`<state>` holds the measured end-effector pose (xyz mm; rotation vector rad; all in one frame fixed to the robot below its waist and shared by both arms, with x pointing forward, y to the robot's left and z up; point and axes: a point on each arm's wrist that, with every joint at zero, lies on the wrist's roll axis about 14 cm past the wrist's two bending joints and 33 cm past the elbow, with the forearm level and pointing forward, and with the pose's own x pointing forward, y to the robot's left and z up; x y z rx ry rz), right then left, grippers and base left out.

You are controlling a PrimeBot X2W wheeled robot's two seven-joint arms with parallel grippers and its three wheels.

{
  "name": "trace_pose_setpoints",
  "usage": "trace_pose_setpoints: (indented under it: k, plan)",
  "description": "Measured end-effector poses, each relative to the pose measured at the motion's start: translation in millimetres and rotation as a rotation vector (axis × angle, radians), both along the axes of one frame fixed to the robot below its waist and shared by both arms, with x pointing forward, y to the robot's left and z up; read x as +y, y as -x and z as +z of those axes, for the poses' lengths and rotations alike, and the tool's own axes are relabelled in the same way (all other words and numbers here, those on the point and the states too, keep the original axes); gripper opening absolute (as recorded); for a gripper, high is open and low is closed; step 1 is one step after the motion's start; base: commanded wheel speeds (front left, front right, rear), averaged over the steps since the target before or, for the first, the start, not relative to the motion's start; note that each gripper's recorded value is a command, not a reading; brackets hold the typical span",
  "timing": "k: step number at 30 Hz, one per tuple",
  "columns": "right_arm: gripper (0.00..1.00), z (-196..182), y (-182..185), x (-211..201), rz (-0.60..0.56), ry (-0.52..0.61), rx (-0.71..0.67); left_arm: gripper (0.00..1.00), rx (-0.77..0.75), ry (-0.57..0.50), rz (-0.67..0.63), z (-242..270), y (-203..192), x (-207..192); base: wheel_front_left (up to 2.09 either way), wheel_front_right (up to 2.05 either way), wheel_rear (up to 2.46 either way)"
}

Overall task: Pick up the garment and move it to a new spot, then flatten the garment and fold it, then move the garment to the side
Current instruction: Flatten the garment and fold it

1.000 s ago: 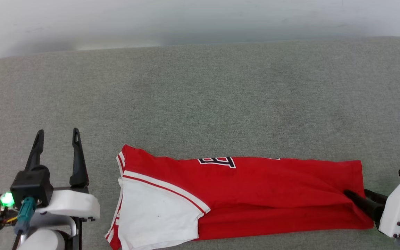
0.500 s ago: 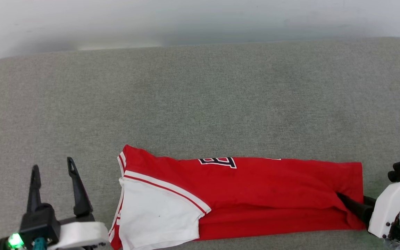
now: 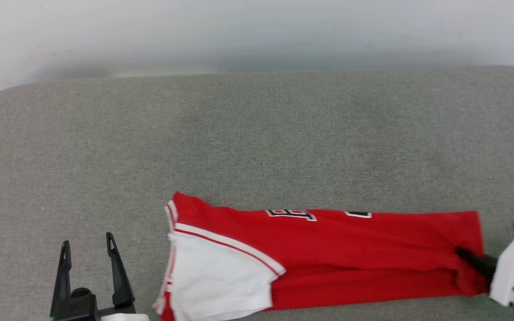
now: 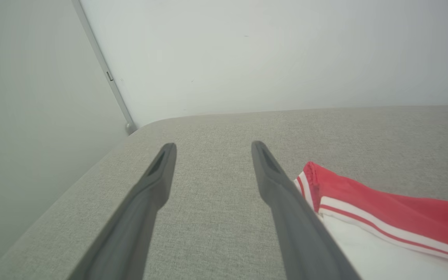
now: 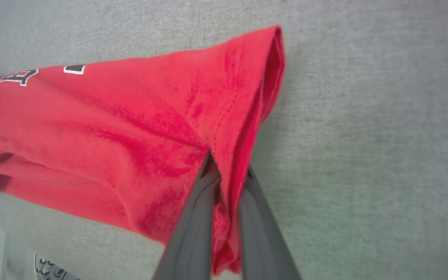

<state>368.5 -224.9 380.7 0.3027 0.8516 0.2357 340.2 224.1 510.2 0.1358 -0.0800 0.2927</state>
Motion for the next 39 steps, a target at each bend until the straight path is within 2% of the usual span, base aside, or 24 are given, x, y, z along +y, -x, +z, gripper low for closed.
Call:
trace_pose_setpoints:
  k: [6, 10, 12, 16, 18, 24, 30, 39]
  plan:
    - [0.0, 16.8, -6.0, -47.4, -0.051, 0.102, -0.022, 1.0, -0.005, -0.022, -0.001, 2.2, 3.6, 0.3, 0.0, 0.0, 0.0]
    - [0.0, 25.9, -3.1, -84.3, -0.07, 0.211, 0.002, 1.0, -0.002, -0.016, 0.005, 1.1, 6.7, 1.7, 0.0, 0.0, 0.0]
    - [0.0, 28.9, -1.4, -83.6, -0.069, 0.197, 0.022, 1.0, -0.003, -0.015, 0.002, 1.5, 7.2, 2.1, 0.0, 0.0, 0.0]
    - [0.0, 43.5, -2.4, -49.8, 0.021, 0.122, 0.025, 1.0, 0.001, -0.012, 0.001, 0.2, 10.3, 3.7, 0.0, 0.0, 0.0]
    - [0.0, 55.3, -2.4, -24.5, 0.074, 0.047, 0.013, 1.0, 0.007, -0.013, 0.001, -1.1, 11.9, 4.7, 0.0, 0.0, 0.0]
    - [0.0, 83.9, 3.9, 53.2, 0.298, -0.07, -0.033, 1.0, 0.023, -0.005, -0.009, -6.5, 12.2, 4.7, 0.0, 0.0, 0.0]
    - [0.0, 101.3, 4.2, 119.7, 0.525, -0.06, -0.091, 1.0, 0.028, 0.008, -0.005, -9.0, 7.0, 6.9, 0.0, 0.0, 0.0]
    - [0.0, 100.3, 4.9, 211.7, 0.799, -0.01, -0.138, 1.0, 0.032, 0.013, 0.003, -11.0, 1.1, 11.3, 0.0, 0.0, 0.0]
